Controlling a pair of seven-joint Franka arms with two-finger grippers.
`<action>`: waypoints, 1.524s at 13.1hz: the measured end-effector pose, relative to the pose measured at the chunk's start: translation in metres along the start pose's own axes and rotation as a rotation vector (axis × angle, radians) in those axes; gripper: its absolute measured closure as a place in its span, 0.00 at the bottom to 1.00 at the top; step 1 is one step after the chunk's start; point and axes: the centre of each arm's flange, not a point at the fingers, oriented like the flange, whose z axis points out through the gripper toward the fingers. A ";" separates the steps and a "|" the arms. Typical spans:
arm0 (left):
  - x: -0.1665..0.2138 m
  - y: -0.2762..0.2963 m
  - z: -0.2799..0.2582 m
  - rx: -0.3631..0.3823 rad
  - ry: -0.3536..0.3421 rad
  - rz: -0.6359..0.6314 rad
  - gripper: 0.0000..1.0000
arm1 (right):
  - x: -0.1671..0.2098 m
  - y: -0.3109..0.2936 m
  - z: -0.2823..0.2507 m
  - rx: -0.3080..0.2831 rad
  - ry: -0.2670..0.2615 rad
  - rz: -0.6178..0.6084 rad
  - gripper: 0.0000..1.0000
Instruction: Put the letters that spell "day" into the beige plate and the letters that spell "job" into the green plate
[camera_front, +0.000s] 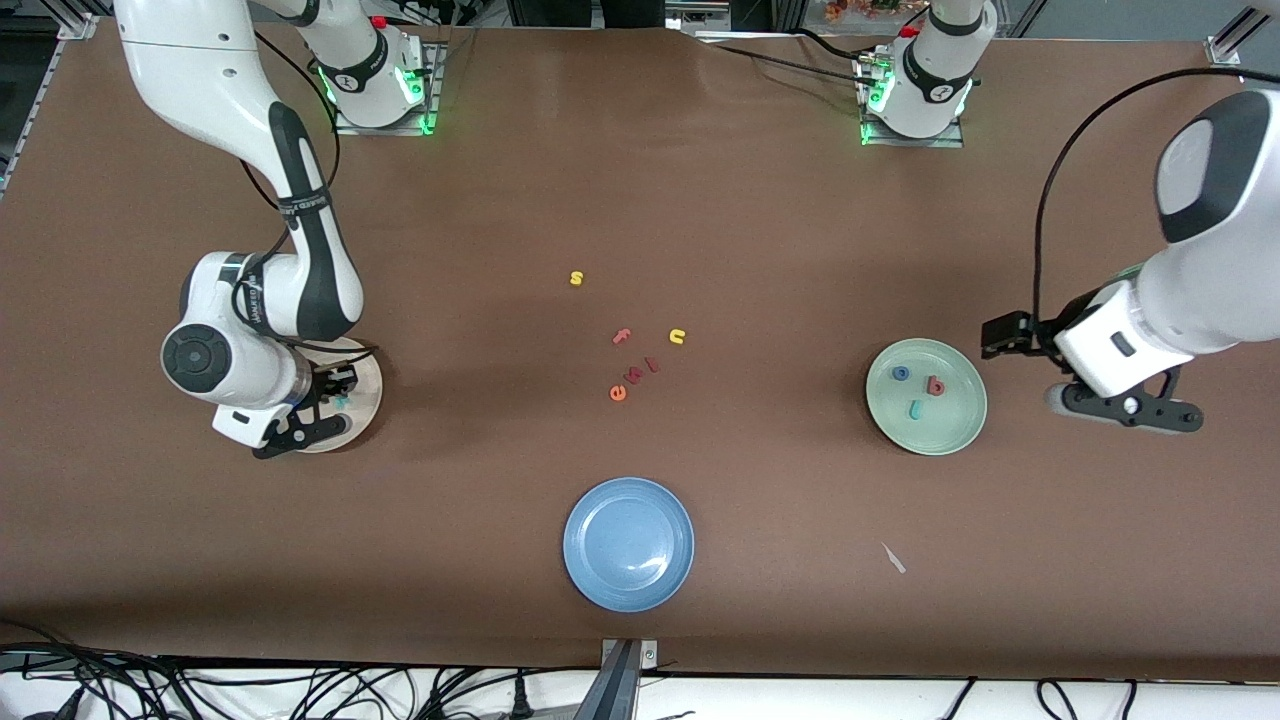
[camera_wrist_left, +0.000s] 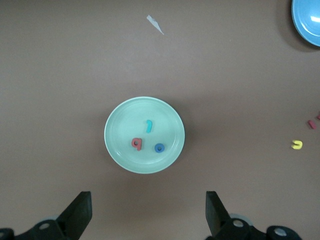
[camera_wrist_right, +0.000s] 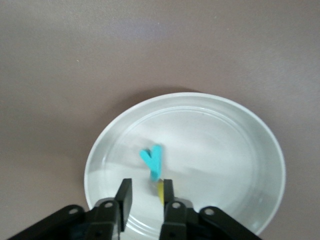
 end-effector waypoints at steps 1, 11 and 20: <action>-0.005 -0.004 -0.004 -0.016 -0.002 -0.001 0.00 | 0.001 -0.003 0.000 0.015 0.005 0.005 0.54; -0.093 0.019 -0.021 0.042 0.057 -0.001 0.00 | 0.020 -0.038 -0.079 0.079 -0.052 0.034 0.00; -0.112 0.035 -0.048 0.051 0.162 0.023 0.00 | 0.006 -0.071 -0.179 0.128 -0.213 0.076 0.00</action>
